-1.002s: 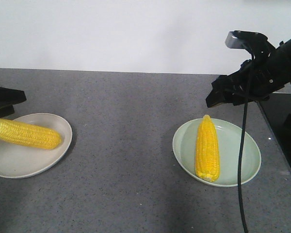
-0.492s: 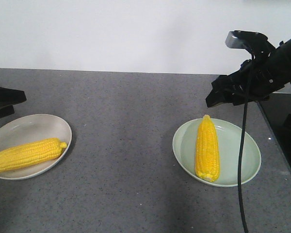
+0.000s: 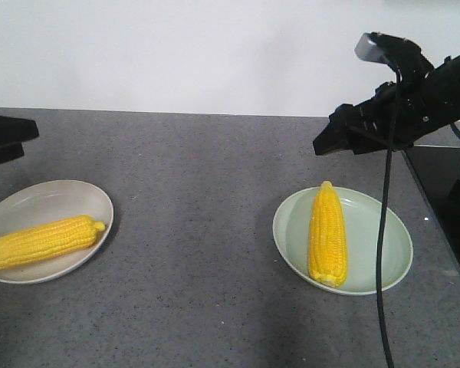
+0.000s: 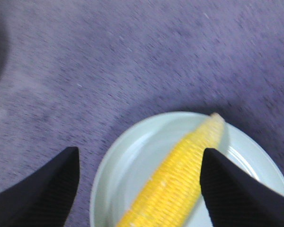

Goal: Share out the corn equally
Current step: 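Open the right gripper and raise both grippers off the cobs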

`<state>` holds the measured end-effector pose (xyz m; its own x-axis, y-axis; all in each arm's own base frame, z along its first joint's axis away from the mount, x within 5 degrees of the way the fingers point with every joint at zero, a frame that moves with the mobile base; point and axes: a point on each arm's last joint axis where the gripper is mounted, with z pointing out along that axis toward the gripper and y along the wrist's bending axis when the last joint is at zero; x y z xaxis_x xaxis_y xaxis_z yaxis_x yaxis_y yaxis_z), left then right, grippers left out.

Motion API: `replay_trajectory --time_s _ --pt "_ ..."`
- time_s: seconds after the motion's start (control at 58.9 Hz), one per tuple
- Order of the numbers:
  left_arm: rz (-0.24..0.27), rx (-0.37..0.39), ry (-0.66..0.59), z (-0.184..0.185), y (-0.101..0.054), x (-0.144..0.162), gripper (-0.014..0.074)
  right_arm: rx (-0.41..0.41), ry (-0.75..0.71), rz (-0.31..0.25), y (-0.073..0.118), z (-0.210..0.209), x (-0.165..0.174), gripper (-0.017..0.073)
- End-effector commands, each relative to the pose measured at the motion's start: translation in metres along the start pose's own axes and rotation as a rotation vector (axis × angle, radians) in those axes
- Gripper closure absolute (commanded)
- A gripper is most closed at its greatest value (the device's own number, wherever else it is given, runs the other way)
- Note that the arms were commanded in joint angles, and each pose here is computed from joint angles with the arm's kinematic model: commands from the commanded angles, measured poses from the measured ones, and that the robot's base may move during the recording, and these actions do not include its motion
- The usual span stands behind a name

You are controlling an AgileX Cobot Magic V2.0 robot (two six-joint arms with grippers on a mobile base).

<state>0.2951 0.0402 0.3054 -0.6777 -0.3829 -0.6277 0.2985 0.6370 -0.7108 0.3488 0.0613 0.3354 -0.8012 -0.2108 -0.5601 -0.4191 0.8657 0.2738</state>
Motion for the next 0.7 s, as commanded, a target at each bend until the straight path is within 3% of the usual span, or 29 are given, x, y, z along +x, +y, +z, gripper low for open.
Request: replay_trajectory --time_s 0.0,0.204,0.475,0.56,0.611,0.679 --pt "0.083 0.147 -0.066 -0.015 -0.045 -0.023 0.0126 -0.046 -0.198 -0.053 0.023 -0.042 -0.014 0.0081" --pt "0.282 0.265 -0.068 -0.038 -0.099 -0.042 0.0218 -0.084 -0.329 -0.129 0.048 -0.083 -0.012 0.0242" --pt "0.426 0.286 -0.013 -0.046 -0.138 -0.03 0.0462 -0.088 -0.402 -0.241 0.075 -0.127 0.005 0.0566" --pt "0.475 0.296 0.046 -0.039 -0.149 -0.02 0.0556 -0.071 -0.438 -0.282 0.082 -0.138 0.016 0.0568" --pt "0.527 0.318 0.062 -0.037 -0.157 -0.015 0.0603 -0.06 -0.457 -0.273 0.083 -0.14 0.024 0.0565" --pt "0.595 0.353 0.071 -0.035 -0.167 -0.009 0.0602 -0.038 -0.483 -0.263 0.084 -0.14 0.038 0.0565"
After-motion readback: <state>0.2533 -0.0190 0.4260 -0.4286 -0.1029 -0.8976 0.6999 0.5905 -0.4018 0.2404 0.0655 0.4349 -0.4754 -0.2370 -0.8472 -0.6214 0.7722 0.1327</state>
